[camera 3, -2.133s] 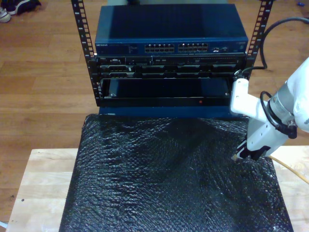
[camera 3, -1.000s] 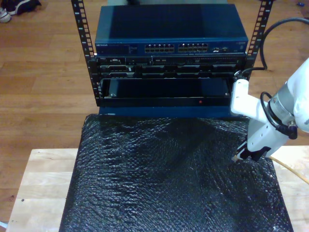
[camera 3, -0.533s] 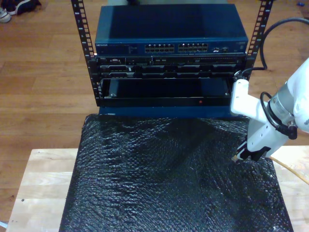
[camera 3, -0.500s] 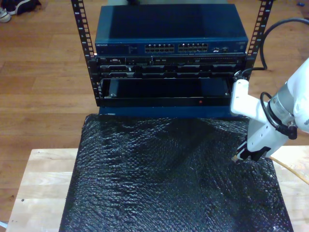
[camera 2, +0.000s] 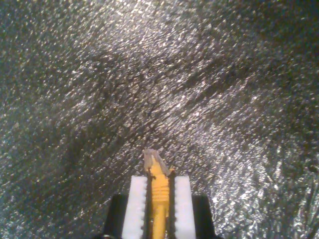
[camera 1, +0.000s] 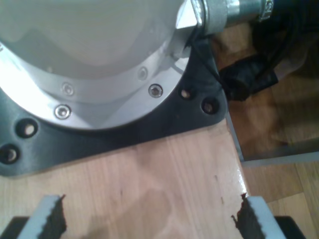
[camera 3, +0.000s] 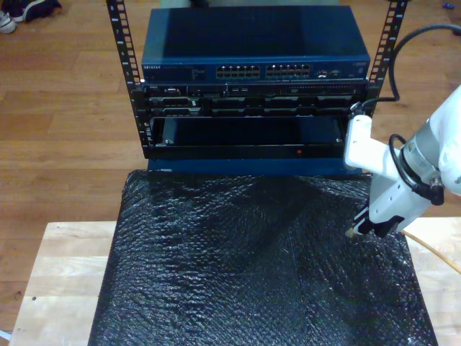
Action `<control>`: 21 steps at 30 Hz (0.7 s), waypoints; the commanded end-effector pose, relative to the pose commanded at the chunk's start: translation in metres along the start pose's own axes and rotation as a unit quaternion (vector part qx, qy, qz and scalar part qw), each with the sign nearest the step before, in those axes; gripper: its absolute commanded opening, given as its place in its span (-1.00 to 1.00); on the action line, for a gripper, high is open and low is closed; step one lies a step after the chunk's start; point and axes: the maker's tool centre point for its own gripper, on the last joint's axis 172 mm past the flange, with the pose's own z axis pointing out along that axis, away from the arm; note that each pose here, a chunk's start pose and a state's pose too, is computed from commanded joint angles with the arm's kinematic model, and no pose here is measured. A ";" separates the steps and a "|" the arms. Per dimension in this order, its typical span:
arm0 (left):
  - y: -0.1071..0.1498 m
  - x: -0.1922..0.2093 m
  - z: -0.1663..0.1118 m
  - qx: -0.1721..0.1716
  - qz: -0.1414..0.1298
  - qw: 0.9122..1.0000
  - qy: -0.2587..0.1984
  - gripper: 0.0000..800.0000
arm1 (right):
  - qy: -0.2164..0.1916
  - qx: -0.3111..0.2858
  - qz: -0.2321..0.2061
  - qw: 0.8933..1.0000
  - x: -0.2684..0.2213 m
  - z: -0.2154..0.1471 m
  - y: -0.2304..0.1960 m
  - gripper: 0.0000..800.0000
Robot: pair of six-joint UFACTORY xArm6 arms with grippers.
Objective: Grab the cable and plug it in
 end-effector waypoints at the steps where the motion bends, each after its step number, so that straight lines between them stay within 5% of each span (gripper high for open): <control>1: 0.000 0.000 0.000 0.000 0.000 1.000 0.000 1.00 | 0.001 -0.002 -0.001 1.000 0.001 -0.002 0.002 -1.00; 21: 0.000 0.000 0.000 0.000 0.000 1.000 0.000 1.00 | 0.025 -0.095 -0.081 0.992 0.071 -0.015 0.030 -1.00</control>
